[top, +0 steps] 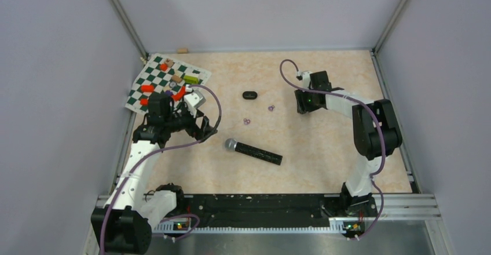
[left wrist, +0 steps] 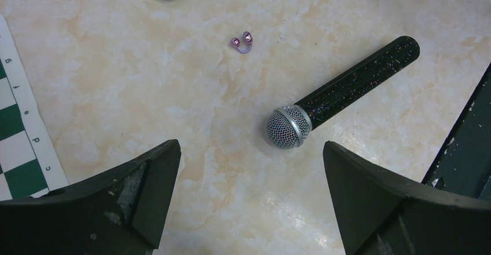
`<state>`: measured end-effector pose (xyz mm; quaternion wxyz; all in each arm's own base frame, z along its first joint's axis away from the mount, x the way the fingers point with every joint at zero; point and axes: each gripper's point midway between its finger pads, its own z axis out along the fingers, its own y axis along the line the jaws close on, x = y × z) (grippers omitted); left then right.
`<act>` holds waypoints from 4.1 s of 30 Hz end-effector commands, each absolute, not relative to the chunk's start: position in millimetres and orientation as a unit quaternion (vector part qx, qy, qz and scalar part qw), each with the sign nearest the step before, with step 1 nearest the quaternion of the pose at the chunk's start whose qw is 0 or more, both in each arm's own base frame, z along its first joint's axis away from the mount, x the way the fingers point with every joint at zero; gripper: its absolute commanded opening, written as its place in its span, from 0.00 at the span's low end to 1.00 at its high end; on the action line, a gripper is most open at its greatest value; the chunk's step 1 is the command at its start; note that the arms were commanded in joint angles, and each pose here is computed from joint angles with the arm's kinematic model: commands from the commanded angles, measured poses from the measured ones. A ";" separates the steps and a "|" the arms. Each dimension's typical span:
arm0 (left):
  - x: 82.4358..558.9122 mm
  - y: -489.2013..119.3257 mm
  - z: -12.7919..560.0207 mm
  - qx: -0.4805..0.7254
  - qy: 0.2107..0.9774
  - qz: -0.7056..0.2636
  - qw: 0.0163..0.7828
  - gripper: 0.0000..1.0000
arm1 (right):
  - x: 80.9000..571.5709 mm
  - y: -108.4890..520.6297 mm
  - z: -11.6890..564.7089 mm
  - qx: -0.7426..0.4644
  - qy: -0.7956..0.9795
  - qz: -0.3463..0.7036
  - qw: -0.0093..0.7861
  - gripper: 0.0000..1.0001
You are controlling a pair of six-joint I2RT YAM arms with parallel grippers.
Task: Insert the wireless bluetooth earbuds into the charging case
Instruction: Pick up the charging case at the center of the board.
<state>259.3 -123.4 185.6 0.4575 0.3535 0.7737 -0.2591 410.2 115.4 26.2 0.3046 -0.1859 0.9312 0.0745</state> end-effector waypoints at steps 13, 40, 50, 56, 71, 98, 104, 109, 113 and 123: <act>276.1 -131.8 221.3 0.349 0.753 -0.278 0.484 0.99 | 417.3 144.9 118.4 -0.293 0.850 0.125 0.418 0.24; 324.8 -323.4 263.7 0.374 0.696 -0.553 0.264 0.99 | 322.1 229.1 240.0 -0.498 0.608 0.135 0.603 0.24; 302.8 -348.7 249.5 0.379 0.686 -0.579 0.225 0.99 | 312.1 237.8 242.3 -0.509 0.593 0.144 0.607 0.24; 298.4 -357.7 242.1 0.380 0.688 -0.581 0.212 0.92 | 307.3 240.1 244.7 -0.513 0.585 0.150 0.610 0.24; 297.6 -361.0 251.2 0.376 0.684 -0.587 0.216 0.68 | 299.4 250.1 239.6 -0.529 0.579 0.157 0.600 0.24; 276.0 -338.5 266.5 0.482 0.651 -0.522 0.267 0.18 | 241.7 258.6 267.8 -0.549 0.566 0.353 0.504 0.73; 256.8 -330.3 274.6 0.521 0.615 -0.522 0.279 0.17 | 227.4 245.1 282.2 -0.524 0.547 0.460 0.463 0.72; 242.8 -334.5 269.2 0.541 0.606 -0.515 0.271 0.16 | 230.3 247.0 271.7 -0.491 0.558 0.537 0.400 0.66; 228.7 -342.0 257.3 0.570 0.603 -0.494 0.261 0.16 | 231.9 250.9 261.4 -0.472 0.565 0.574 0.357 0.61; 223.5 -346.6 251.6 0.584 0.603 -0.479 0.257 0.15 | 231.8 247.1 256.2 -0.488 0.567 0.540 0.387 0.53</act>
